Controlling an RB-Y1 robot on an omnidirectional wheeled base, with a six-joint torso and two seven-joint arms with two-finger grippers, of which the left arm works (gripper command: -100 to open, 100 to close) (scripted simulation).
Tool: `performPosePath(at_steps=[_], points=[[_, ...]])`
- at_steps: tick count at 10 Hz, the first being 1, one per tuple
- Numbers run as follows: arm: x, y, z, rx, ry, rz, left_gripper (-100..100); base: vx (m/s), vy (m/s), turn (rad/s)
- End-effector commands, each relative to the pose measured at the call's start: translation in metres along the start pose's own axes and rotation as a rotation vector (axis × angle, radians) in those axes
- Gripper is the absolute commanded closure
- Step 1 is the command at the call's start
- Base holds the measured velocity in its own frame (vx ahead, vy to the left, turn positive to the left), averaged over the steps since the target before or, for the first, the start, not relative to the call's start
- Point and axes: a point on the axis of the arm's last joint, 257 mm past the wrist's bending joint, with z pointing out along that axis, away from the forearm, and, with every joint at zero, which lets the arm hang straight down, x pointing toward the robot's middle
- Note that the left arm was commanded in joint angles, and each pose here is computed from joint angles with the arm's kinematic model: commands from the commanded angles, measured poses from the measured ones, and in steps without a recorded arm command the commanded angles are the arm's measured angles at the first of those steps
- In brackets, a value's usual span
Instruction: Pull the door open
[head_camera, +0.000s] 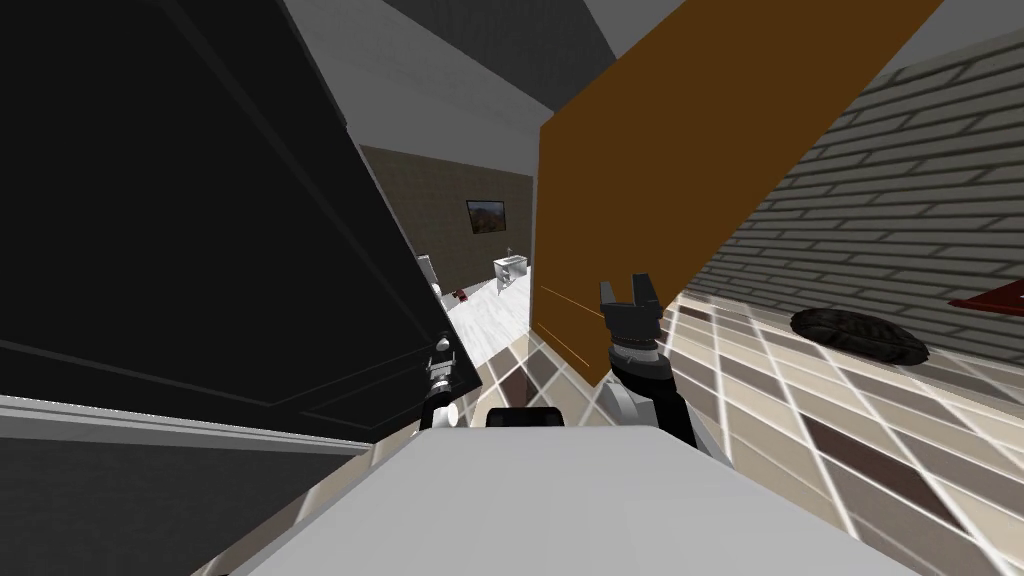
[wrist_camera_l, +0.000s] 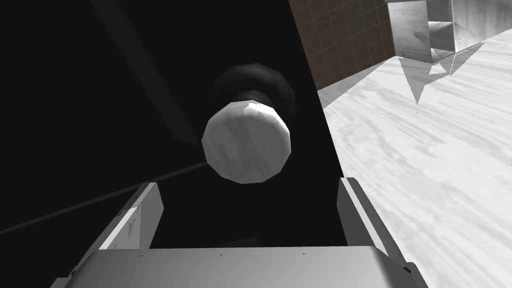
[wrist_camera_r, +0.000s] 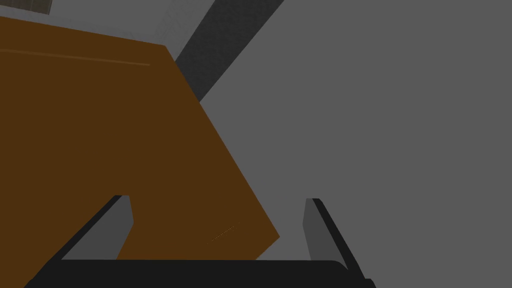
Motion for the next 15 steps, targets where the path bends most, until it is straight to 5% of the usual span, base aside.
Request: performPosePath(at_steps=[1, 7, 8, 15], points=[[0.003, 0.006, -0.0004, 0.005, 0.000, -0.082, -100, -0.102, 0.011, -0.034], [0.013, 0.025, -0.0047, 0.021, -0.002, -0.328, -100, -0.101, 0.007, -0.028], [0.012, 0.023, -0.0043, 0.019, -0.001, -0.300, -100, -0.056, 0.005, -0.006], [-0.016, -0.052, -0.0039, 0.071, -0.011, -0.307, -100, 0.166, 0.013, -0.075]])
